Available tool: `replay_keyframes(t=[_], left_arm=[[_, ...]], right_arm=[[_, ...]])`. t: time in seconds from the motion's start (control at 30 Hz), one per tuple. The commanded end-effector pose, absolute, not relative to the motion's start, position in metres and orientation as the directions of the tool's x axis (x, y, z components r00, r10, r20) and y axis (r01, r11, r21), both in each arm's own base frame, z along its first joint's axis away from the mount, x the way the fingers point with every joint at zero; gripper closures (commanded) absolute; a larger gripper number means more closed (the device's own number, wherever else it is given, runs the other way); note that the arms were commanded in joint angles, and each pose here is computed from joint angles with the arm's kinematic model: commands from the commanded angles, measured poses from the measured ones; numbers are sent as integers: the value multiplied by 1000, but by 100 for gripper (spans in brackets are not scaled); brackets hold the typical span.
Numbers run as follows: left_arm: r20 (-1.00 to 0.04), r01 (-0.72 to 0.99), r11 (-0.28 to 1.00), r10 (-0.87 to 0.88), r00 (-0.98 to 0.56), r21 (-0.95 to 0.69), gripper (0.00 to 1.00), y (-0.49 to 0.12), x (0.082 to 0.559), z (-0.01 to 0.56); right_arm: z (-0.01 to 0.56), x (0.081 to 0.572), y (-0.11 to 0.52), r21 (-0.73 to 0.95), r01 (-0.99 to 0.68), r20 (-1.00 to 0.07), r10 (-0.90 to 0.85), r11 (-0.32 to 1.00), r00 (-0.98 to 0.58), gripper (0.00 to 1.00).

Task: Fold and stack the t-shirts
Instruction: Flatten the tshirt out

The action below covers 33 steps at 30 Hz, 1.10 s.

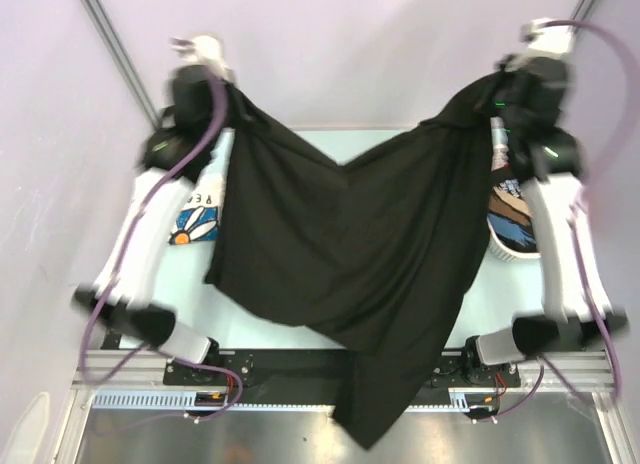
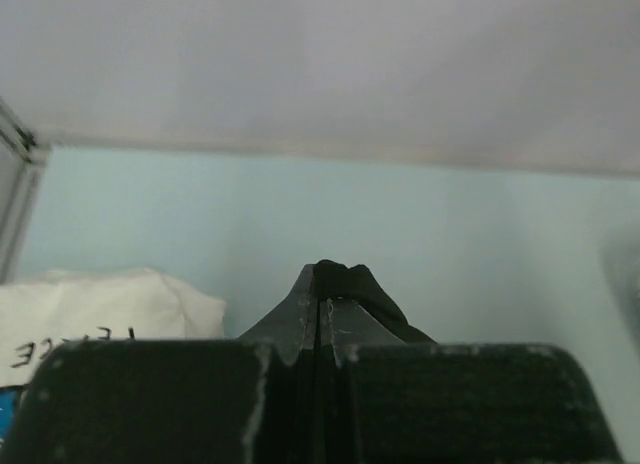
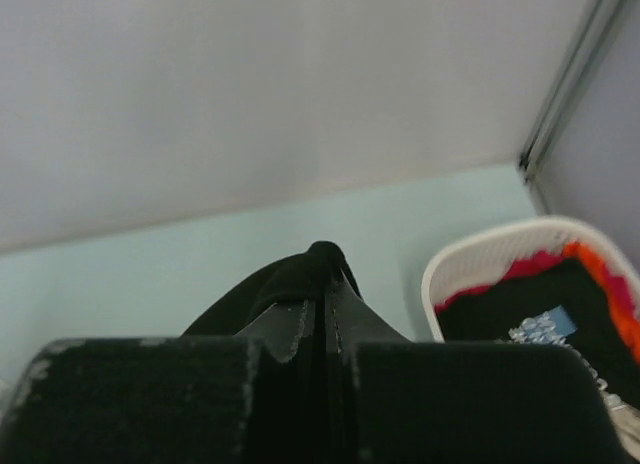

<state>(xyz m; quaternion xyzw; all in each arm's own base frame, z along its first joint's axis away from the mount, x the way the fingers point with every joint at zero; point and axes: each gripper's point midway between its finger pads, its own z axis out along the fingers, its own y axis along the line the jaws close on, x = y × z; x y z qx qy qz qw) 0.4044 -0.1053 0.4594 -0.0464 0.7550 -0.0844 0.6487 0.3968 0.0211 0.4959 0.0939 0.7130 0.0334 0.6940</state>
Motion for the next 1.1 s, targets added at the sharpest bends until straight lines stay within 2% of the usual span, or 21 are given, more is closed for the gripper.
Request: replay_keyframes(t=[0.0, 0.13, 0.17, 0.23, 0.27, 0.3, 0.33, 0.37, 0.4, 0.53, 0.57, 0.6, 0.63, 0.67, 0.7, 0.77, 0.83, 0.87, 0.93, 1.03, 1.07], left_arm=[[-929, 54, 983, -146, -340, -175, 100, -129, 468, 367], [-868, 17, 979, -173, -465, -204, 100, -123, 519, 299], [-840, -6, 981, -170, -515, -195, 100, -123, 535, 265], [-820, -64, 981, -189, -540, -184, 100, -110, 552, 248], [-794, -85, 982, -189, -578, -171, 100, -107, 565, 218], [-807, -109, 976, -219, -548, -191, 100, -103, 577, 230], [-803, -130, 972, -233, -548, -194, 100, -93, 585, 226], [-787, -141, 972, -233, -571, -186, 100, -89, 594, 206], [-804, -150, 967, -255, -537, -206, 100, -85, 604, 220], [-769, -182, 946, -325, -551, -270, 100, -66, 616, 196], [-759, -178, 946, -322, -565, -270, 100, -66, 619, 185], [-755, -156, 949, -314, -576, -275, 94, -68, 620, 181], [-747, -141, 947, -314, -586, -287, 70, -70, 620, 178], [-745, -145, 947, -316, -587, -287, 40, -69, 620, 178], [-745, -145, 948, -312, -589, -282, 1, -69, 618, 178], [-765, -152, 951, -307, -567, -269, 0, -64, 613, 195], [-770, -152, 954, -298, -564, -259, 0, -62, 605, 201], [-785, -131, 952, -301, -541, -275, 0, -63, 597, 223], [-775, -117, 953, -295, -559, -279, 0, -66, 583, 222], [-753, -60, 944, -297, -587, -325, 0, -76, 542, 237], [-700, -85, 943, -297, -649, -321, 0, -76, 522, 206]], right_arm=[[406, 488, 31, 133, 94, -977, 147, 987, -156, 100], [329, 560, 50, 99, 44, -960, 107, 994, -260, 100], [293, 587, 57, 79, 41, -947, 87, 996, -309, 100], [267, 615, 63, 58, 32, -941, 65, 998, -331, 100], [291, 631, 66, 62, 28, -960, 67, 998, -271, 100], [244, 653, 69, 53, 39, -941, 63, 998, -334, 100], [237, 663, 69, 50, 49, -940, 64, 998, -335, 100], [261, 675, 69, 69, 49, -960, 79, 996, -270, 100], [237, 685, 69, 78, 58, -954, 91, 995, -287, 100], [233, 709, 65, 88, 97, -975, 105, 991, -194, 100], [229, 711, 61, 90, 114, -976, 111, 989, -190, 90], [221, 712, 59, 89, 125, -974, 112, 988, -197, 69], [209, 713, 57, 81, 133, -971, 109, 988, -214, 53], [205, 712, 57, 76, 137, -968, 106, 988, -226, 26], [201, 710, 54, 76, 152, -965, 111, 986, -239, 15], [203, 698, 48, 58, 192, -959, 108, 980, -263, 1], [211, 687, 44, 34, 219, -958, 94, 975, -270, 0], [230, 671, 41, 22, 235, -961, 85, 972, -262, 0], [247, 652, 35, 8, 251, -963, 75, 968, -260, 0], [283, 605, 30, 44, 256, -955, 116, 966, -273, 0], [299, 579, 24, 68, 256, -952, 139, 964, -272, 0]])
